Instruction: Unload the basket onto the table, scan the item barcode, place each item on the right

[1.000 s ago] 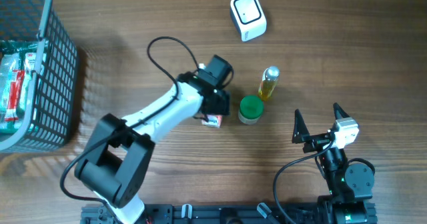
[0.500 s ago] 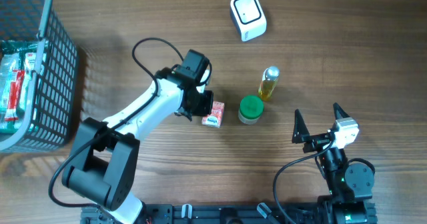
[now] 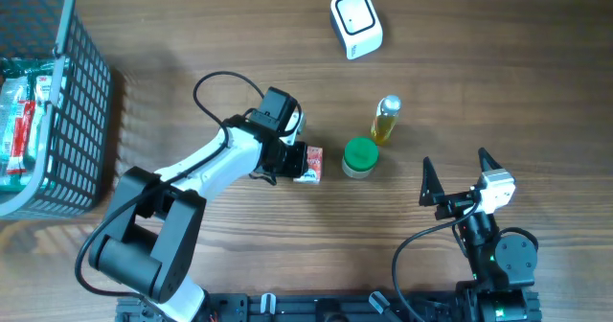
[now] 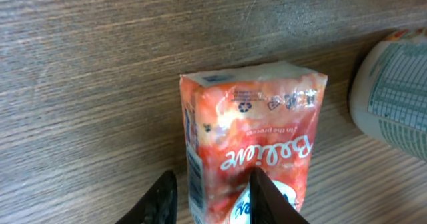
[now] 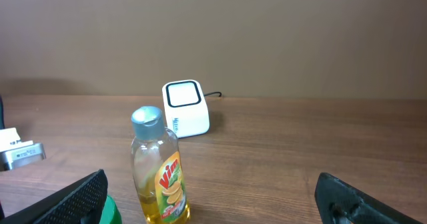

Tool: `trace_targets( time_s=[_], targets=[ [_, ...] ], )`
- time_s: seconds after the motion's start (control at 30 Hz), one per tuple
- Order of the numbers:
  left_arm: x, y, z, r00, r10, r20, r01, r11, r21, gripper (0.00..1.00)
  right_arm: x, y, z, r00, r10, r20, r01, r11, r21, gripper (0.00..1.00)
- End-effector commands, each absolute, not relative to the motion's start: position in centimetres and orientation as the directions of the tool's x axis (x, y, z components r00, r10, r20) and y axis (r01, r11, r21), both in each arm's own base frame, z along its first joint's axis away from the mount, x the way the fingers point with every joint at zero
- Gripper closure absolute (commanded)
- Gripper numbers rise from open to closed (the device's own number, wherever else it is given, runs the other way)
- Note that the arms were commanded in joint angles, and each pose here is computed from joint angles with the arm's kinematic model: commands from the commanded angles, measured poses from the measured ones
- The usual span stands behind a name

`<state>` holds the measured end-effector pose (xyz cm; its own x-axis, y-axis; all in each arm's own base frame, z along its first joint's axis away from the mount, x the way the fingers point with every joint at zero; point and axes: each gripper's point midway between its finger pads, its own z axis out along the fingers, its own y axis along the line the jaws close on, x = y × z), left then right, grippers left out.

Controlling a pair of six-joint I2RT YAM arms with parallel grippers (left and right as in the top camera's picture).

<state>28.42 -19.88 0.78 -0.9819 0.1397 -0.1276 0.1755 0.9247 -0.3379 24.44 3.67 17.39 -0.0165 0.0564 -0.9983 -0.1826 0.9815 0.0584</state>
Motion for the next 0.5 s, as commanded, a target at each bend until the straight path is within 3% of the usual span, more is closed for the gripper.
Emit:
trace_targets(
  time_s=[0.0,0.1,0.2,0.47],
  targets=[
    [27.9,-19.9,0.7,-0.986,0.119,-0.121,0.155,0.922,-0.356,0.73,24.4,3.5,17.5,-0.009,0.054,-0.999,-0.177,0.983,0.054,0.00],
    [27.9,-19.9,0.6,-0.985,0.119,-0.122,0.155,0.921,-0.356,0.76,24.4,3.5,17.5,-0.009,0.054,-0.999,-0.177,0.983,0.055,0.00],
    [28.0,-20.0,0.7,-0.985,0.119,-0.127,0.157,0.920,-0.358,0.96,24.4,3.5,17.5,-0.009,0.054,-0.999,-0.177,0.983,0.054,0.00],
    [29.6,-20.0,3.8,-0.977,0.105,-0.186,0.166,0.922,-0.350,0.96,24.4,3.5,17.5,-0.008,0.054,-0.999,-0.177,0.983,0.054,0.00]
  ],
)
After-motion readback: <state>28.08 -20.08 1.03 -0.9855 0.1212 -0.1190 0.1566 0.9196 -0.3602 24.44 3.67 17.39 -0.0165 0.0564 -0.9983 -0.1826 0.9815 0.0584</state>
